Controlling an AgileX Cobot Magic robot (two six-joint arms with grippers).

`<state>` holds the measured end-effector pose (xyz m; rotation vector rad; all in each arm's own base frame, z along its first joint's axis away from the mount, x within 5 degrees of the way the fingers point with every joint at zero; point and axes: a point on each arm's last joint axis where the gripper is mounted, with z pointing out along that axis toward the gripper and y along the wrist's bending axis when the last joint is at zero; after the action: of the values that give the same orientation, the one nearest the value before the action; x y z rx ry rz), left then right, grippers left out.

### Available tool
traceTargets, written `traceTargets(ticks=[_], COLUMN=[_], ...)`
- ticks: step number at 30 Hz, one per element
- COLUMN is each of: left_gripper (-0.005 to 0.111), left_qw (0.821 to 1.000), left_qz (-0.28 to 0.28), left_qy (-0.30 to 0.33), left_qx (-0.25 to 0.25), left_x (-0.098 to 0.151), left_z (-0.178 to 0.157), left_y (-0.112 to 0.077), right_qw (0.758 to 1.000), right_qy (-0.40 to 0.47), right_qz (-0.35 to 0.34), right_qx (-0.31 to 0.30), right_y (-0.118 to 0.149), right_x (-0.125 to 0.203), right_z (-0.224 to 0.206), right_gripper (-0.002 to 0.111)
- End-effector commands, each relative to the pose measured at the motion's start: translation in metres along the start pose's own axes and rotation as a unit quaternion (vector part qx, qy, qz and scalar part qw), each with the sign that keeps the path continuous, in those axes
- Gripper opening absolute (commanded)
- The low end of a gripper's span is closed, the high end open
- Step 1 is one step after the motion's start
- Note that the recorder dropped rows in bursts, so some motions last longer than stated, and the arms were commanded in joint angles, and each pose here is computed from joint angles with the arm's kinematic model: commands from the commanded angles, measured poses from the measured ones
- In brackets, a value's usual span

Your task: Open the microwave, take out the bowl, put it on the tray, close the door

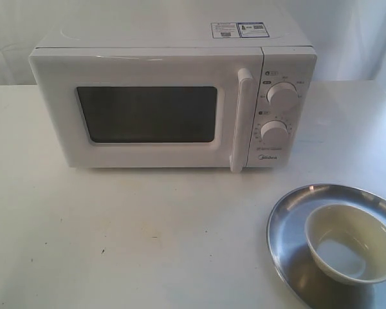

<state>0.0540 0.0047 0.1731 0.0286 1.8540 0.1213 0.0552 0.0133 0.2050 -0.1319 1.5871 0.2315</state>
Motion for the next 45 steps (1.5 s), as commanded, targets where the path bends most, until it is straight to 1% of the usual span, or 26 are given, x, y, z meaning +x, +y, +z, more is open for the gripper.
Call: traceTargets(ticks=[1,45], left_gripper=[0.000,0.000], left_qw=[1.000,1.000], left_qz=[-0.005,-0.005], left_qy=[-0.001,-0.001], left_qx=[0.001,0.001], left_x=[-0.0004,-0.0004], left_z=[-0.0002,-0.0002], left_y=[-0.0001,-0.0001], right_qw=[1.000,1.000], right_qy=[0.001,0.001], right_qz=[-0.009,-0.013], right_qx=[0.002,0.002], right_y=[-0.0004,-0.0004], right_x=[0.0016,0.0015], right_z=[-0.0003,-0.0003], right_gripper=[0.000,0.000])
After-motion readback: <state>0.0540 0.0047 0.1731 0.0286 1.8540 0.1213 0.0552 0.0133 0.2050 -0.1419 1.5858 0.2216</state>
